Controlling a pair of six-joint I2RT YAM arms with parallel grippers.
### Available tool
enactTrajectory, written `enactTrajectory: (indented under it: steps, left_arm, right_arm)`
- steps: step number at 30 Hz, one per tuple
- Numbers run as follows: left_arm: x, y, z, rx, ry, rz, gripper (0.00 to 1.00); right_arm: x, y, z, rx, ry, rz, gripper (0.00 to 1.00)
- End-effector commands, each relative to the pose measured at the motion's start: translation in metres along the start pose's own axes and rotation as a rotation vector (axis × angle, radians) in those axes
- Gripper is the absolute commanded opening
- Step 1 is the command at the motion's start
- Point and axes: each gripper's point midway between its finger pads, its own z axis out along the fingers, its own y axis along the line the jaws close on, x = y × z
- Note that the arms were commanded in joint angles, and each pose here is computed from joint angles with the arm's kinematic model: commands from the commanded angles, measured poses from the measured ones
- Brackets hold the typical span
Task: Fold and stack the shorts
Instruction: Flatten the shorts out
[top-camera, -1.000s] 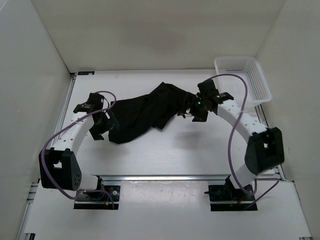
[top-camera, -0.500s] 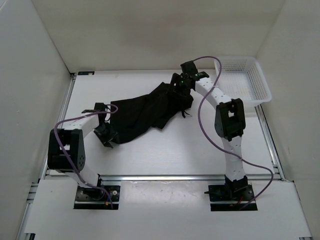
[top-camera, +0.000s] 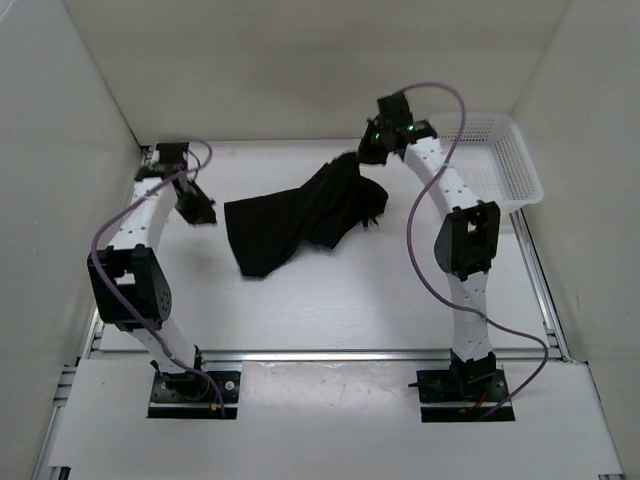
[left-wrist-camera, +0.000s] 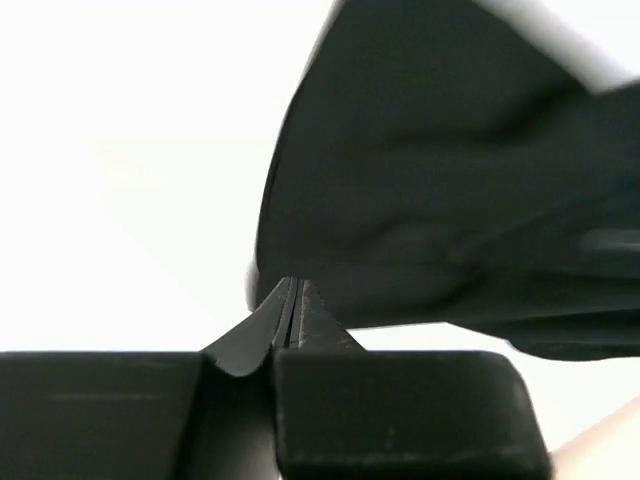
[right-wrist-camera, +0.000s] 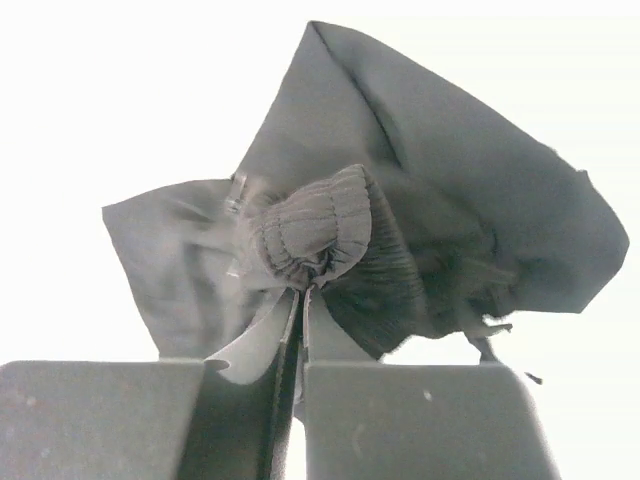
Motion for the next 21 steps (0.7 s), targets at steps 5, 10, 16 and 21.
enactTrajectory:
  steps: [5, 10, 16, 21]
  left_arm:
    - [-0.088, -0.051, -0.13, 0.186, -0.259, 0.013, 0.1]
    - [-0.061, -0.047, -0.134, 0.243, -0.225, 0.036, 0.1]
    - [0.035, -0.1, -0.07, 0.289, 0.003, 0.269, 0.1]
    - [0.116, -0.162, -0.035, 0.295, 0.134, 0.481, 0.38]
  right_arm:
    - [-0.125, 0.058, -0.188, -0.216, -0.435, -0.094, 0.0]
    - [-0.077, 0.028, -0.206, -0.151, -0.391, -0.138, 0.0]
    - [-0.041, -0.029, -0.192, 0.002, -0.351, -0.097, 0.0]
    - [-0.033, -0.068, -0.179, 0.09, -0.314, -0.036, 0.0]
